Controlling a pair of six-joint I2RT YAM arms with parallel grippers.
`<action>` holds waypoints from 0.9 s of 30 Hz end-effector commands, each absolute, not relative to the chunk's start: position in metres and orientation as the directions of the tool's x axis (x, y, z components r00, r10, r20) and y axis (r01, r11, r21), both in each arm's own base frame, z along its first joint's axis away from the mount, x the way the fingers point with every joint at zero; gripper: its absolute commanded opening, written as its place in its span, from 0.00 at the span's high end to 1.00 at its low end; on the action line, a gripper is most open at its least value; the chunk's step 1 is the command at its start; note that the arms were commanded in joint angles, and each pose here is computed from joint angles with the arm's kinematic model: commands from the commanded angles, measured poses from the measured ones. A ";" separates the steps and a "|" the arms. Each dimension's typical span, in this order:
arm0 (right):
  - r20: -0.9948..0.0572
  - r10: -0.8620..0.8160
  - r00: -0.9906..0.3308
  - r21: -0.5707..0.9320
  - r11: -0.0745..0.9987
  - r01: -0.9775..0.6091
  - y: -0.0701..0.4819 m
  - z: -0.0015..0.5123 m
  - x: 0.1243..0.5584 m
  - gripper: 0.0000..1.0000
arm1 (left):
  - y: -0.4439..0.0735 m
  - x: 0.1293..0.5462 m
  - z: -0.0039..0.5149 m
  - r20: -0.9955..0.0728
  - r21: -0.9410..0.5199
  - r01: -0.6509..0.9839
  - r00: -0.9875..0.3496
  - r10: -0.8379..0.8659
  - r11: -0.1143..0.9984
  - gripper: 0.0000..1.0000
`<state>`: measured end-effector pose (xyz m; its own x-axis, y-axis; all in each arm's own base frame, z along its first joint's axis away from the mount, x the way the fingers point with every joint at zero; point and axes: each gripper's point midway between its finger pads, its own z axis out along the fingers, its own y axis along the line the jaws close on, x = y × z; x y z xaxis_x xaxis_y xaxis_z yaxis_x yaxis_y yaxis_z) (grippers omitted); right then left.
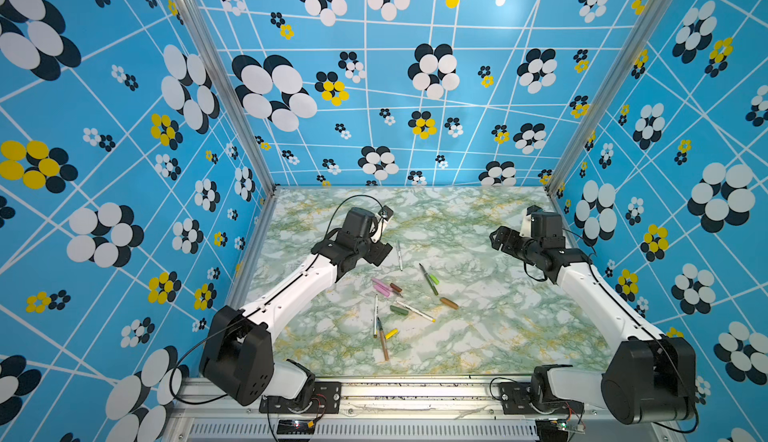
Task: Insert the pens into the pen caps
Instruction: 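Reach the left gripper over the white marker while the right arm lifts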
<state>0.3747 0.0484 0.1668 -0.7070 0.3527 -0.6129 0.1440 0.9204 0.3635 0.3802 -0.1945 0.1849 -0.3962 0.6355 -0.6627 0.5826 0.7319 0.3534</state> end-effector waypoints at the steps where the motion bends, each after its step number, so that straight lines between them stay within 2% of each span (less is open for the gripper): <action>1: -0.551 0.345 -0.759 0.381 0.914 0.139 0.057 0.163 0.366 0.09 | -0.194 0.387 0.176 -0.538 0.486 0.602 -0.365 0.759 0.634 0.07; 5: -0.538 0.351 -0.766 0.410 0.903 0.127 0.063 0.167 0.367 0.09 | -0.212 0.388 0.158 -0.458 0.518 0.661 -0.321 0.829 0.542 0.07; 11: -0.530 0.355 -0.770 0.423 0.898 0.123 0.065 0.169 0.366 0.09 | -0.235 0.395 0.145 -0.455 0.478 0.696 -0.327 0.828 0.537 0.11; 16: -0.520 0.364 -0.773 0.423 0.896 0.137 0.064 0.168 0.363 0.10 | -0.243 0.414 0.141 -0.475 0.336 0.628 -0.531 0.702 0.702 0.21; 21: -0.532 0.380 -0.756 0.411 0.897 0.162 0.059 0.170 0.362 0.11 | -0.248 0.422 0.126 -0.462 0.198 0.482 -0.722 0.515 0.853 0.24; 27: -0.533 0.386 -0.753 0.410 0.896 0.170 0.057 0.170 0.361 0.12 | -0.253 0.417 0.107 -0.385 0.080 0.348 -0.854 0.350 0.934 0.35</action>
<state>0.3629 0.0594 0.1616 -0.7660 0.3739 -0.5229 0.1575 0.8978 0.4113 0.4306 -0.2595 0.1192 -0.7461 0.4774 -0.4642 0.4573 0.8741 0.1640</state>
